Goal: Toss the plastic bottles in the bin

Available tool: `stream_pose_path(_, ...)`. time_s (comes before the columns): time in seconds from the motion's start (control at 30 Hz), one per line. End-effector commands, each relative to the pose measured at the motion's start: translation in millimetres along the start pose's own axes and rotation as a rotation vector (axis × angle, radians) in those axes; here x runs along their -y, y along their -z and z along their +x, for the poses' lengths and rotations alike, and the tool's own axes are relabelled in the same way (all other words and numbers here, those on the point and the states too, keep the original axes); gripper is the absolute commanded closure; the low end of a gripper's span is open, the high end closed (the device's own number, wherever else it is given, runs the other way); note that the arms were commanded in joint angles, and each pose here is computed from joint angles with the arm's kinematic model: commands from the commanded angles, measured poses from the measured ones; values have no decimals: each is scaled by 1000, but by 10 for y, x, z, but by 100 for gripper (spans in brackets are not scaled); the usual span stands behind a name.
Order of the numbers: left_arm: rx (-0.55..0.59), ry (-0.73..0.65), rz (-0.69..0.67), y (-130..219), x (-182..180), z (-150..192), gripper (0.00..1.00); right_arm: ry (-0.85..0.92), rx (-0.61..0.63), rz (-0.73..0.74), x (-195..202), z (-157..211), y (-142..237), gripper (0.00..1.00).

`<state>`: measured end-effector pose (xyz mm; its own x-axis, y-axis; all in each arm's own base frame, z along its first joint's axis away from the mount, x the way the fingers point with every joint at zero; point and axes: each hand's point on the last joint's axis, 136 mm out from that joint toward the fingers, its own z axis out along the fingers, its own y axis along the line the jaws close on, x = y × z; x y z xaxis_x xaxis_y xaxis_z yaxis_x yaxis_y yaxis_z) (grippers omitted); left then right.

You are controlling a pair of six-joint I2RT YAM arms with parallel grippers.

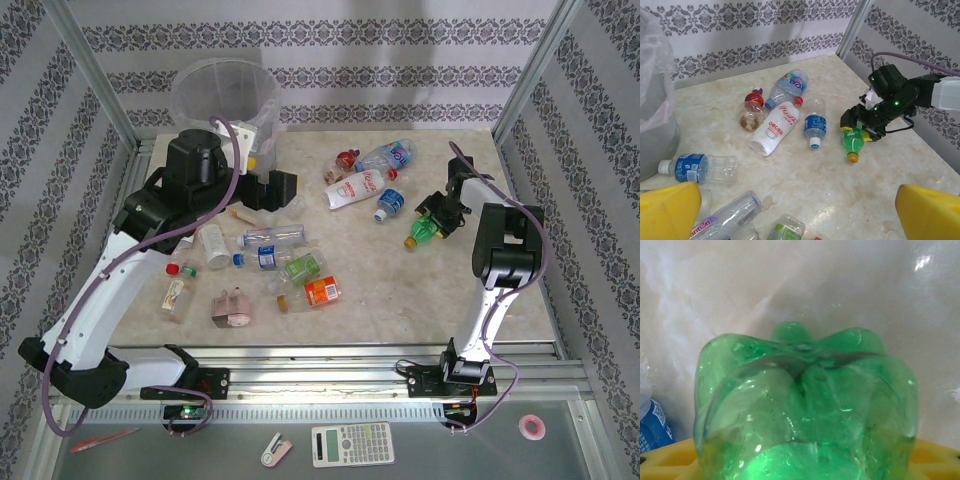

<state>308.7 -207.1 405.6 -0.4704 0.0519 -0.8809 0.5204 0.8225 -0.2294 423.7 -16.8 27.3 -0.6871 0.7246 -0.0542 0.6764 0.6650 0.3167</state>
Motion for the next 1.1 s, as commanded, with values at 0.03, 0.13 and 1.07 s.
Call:
stream_pose_path(0.03,27,-34,26,-132,116,-38,0,22,-4,33,106,134,17,45)
stream_pose_path(0.13,28,-29,49,-212,177,-13,0,38,8,13,90,172,103,49)
stream_pose_path(1.07,-97,207,293,-1203,941,657,0,281,221,-600,-1091,1025,2187,58)
